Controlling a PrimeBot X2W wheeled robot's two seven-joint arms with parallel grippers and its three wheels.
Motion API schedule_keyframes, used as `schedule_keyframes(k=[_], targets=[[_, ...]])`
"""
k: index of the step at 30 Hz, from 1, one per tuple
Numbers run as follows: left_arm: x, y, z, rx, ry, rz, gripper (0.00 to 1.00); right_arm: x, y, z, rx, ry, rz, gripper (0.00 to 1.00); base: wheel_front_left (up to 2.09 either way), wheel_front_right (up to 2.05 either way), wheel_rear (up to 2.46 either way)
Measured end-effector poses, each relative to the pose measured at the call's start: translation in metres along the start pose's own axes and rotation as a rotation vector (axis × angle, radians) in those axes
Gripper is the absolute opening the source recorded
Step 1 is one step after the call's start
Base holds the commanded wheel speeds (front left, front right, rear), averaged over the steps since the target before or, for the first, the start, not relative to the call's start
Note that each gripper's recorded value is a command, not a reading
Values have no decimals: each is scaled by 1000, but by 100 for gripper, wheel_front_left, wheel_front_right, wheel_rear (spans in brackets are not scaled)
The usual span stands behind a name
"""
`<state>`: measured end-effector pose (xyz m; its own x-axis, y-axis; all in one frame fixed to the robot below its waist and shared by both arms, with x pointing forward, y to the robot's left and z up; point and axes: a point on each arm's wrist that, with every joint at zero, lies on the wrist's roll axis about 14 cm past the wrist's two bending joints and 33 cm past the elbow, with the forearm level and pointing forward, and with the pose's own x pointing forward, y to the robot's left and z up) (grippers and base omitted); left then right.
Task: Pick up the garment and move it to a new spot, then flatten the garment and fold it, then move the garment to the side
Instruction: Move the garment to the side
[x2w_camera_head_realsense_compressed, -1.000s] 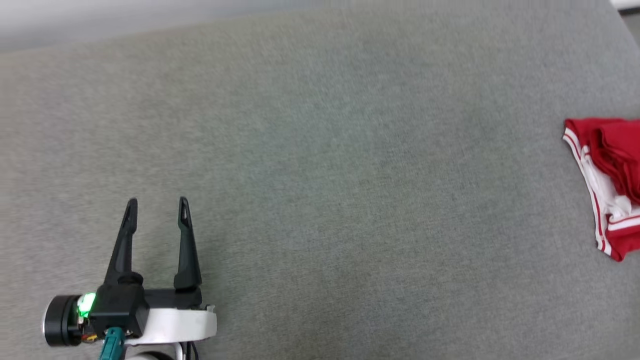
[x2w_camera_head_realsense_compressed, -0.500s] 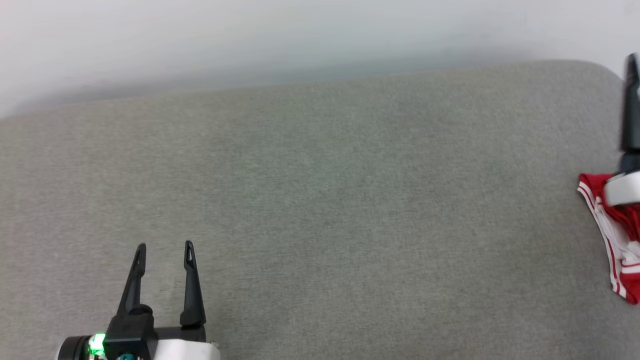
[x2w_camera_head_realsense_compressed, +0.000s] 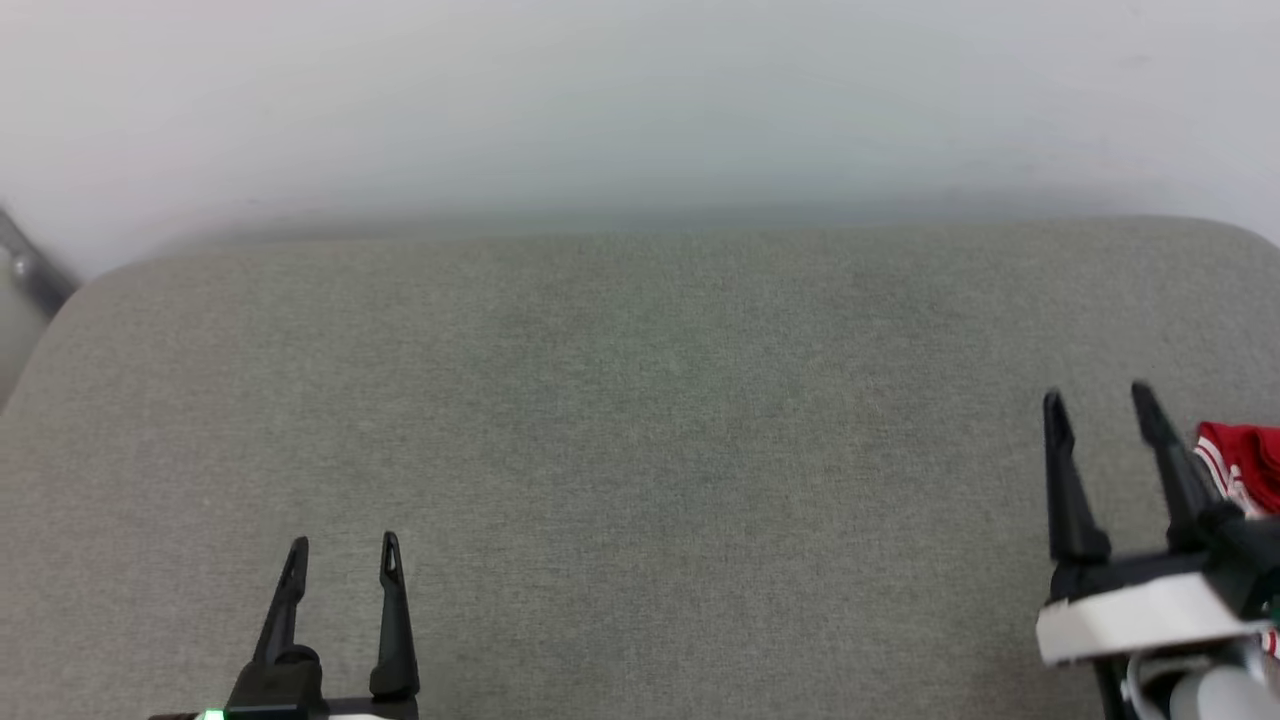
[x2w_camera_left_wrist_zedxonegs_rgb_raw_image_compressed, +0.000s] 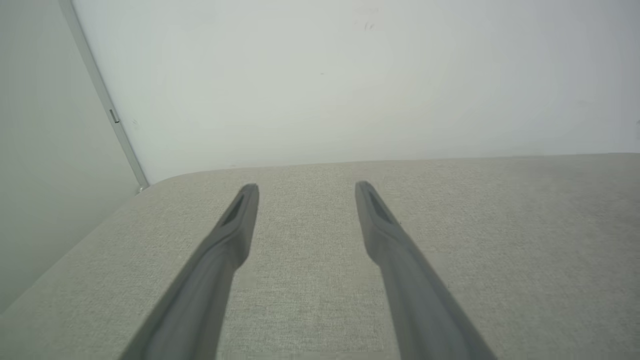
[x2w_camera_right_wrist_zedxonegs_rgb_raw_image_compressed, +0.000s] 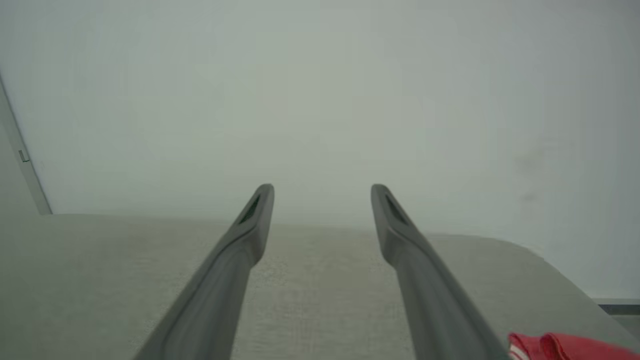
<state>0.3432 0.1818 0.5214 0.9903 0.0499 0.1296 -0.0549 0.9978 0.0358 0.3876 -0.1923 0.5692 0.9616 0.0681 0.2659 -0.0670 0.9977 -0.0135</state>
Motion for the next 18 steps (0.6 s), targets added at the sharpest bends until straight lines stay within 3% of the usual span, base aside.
schedule_keyframes(k=[18], targets=[[-28,1,-1,-21,11,-7,100,-71,10,-28,108,124,-37,100,0,0,0]])
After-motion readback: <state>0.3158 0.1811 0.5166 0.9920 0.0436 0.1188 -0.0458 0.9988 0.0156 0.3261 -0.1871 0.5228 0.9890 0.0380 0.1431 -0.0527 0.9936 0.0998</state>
